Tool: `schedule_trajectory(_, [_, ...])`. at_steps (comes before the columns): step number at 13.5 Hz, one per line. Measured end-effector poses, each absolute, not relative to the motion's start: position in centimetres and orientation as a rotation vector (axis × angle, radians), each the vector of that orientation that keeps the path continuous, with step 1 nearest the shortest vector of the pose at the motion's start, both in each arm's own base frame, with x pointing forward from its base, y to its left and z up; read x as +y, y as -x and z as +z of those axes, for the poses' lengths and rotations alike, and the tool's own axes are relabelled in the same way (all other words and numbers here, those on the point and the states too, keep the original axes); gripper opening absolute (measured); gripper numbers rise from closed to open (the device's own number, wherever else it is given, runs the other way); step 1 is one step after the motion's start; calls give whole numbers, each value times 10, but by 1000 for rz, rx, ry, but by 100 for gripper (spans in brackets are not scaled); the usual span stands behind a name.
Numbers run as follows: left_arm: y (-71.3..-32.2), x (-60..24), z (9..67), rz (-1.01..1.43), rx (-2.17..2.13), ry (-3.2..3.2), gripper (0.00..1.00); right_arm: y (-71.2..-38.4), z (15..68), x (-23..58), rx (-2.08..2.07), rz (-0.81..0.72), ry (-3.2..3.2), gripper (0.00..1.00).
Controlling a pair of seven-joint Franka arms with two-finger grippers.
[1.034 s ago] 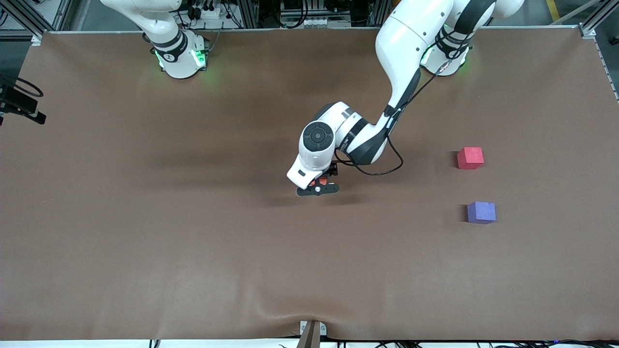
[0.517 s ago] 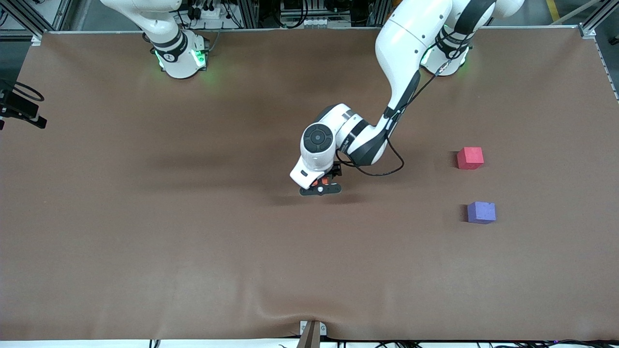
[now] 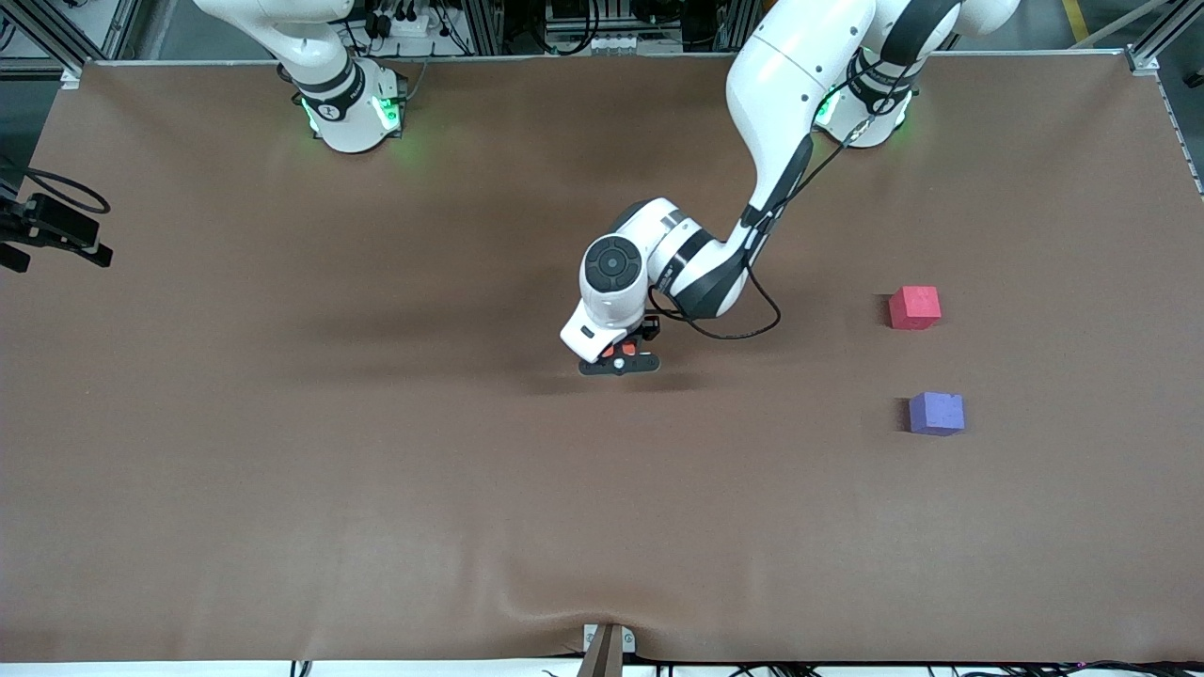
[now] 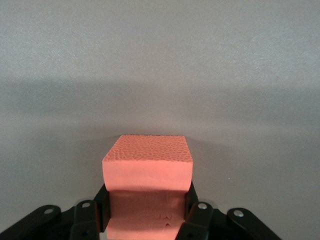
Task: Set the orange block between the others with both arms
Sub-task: 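Carry the orange cube with the left gripper toward the pink cube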
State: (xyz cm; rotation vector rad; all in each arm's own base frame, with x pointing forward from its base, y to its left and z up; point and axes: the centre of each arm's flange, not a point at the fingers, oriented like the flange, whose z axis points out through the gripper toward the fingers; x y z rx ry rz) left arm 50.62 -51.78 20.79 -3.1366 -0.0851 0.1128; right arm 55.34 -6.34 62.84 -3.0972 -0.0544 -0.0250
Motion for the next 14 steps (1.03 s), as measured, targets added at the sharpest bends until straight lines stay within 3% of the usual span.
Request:
schedule_trajectory(3, [-515,-512,218,105,-104,3131,53,-553,628,-70,-38,-24,3102,100])
schedule_trajectory(8, [-557,-466,282,36,-170,3148,53,-551,628,-79,-12,-23,3103,100])
schedule_trajectory(14, [-597,-334,330,22,-250,3130,53,-551,628,-80,-9,-18,3102,100])
